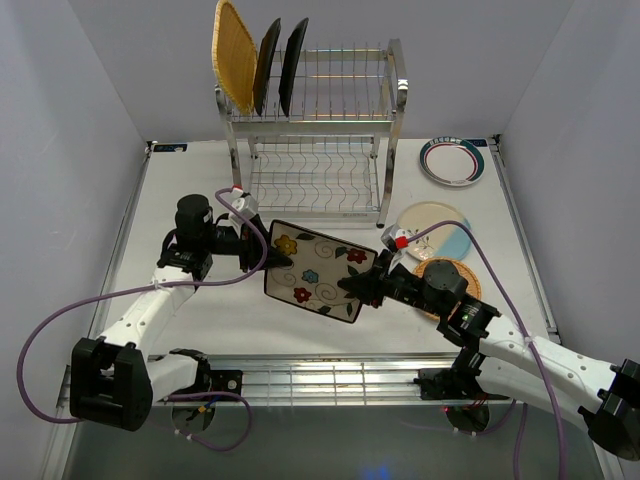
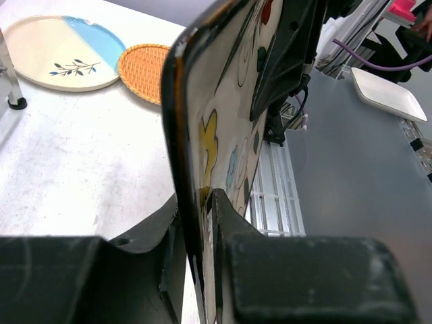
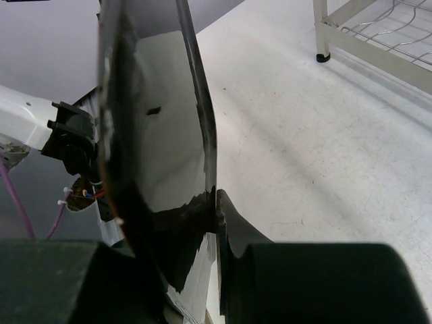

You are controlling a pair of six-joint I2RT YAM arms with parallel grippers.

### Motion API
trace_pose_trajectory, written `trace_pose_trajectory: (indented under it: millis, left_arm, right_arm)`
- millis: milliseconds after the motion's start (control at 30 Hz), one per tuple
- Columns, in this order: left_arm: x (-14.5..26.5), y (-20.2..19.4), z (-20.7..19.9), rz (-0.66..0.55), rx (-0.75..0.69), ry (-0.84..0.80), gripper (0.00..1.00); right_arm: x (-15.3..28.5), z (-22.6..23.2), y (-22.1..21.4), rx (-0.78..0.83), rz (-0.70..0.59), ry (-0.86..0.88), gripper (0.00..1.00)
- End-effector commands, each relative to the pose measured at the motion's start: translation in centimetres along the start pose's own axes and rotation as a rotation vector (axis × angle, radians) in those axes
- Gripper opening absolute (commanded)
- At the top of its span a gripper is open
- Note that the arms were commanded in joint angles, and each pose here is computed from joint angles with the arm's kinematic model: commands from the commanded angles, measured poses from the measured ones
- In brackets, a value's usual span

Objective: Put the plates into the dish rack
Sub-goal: Insert the plate into the dish rack.

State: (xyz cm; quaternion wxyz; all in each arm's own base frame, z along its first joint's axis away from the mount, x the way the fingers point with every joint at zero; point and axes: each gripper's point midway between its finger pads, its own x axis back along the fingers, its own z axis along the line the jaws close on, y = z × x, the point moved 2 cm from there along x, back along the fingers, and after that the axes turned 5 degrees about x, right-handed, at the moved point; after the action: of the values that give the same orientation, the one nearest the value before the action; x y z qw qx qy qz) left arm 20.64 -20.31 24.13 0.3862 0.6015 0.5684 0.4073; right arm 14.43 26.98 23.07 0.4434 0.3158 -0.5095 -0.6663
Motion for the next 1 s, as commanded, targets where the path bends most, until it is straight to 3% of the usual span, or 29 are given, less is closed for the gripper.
trace_pose_trajectory:
  millis: [0,67,100,133,300,433,567,800,900,967]
  left_arm:
    - [0.0,1.0,-1.5,0.008,-0.029,-0.088,0.24]
    - [0.0,0.9,-1.4,0.010,-0.023,-0.089,0.17]
    - [-0.1,1.0,-1.4,0.009,-0.025,-0.089,0.04]
    - [-0.1,1.1,-1.2,0.007,-0.022,-0.068,0.00]
    - [0.0,1.2,-1.1,-0.002,-0.035,-0.046,0.00]
    - [0.1,1.5,-1.1,-0.011,-0.037,-0.021,0.00]
    - [0.3,1.7,-1.0,-0.010,-0.009,-0.037,0.00]
    - [0.8,1.7,-0.7,0.003,0.060,-0.095,0.00]
    - [0.9,1.7,-0.5,-0.005,0.049,-0.069,0.00]
    - [0.9,2.0,-0.3,-0.014,0.038,-0.032,0.00]
  right_arm:
    - [0.6,2.8,11.5,0.082,-0.394,0.075,0.08]
    - [0.5,2.6,11.3,0.080,-0.389,0.065,0.08]
    - [0.4,2.5,11.3,0.080,-0.391,0.061,0.08]
    - [0.4,2.4,11.2,0.079,-0.389,0.057,0.08]
    - [0.6,0.9,10.8,0.060,-0.393,-0.037,0.14]
    - [1.3,-0.7,10.3,0.048,-0.395,-0.135,0.32]
    - [1.8,-1.6,9.5,0.048,-0.390,-0.185,0.37]
    - [2.6,-2.0,9.0,0.060,-0.392,-0.213,0.35]
    - [2.9,-2.3,8.7,0.063,-0.390,-0.232,0.41]
    - [3.2,-2.7,8.7,0.059,-0.392,-0.255,0.52]
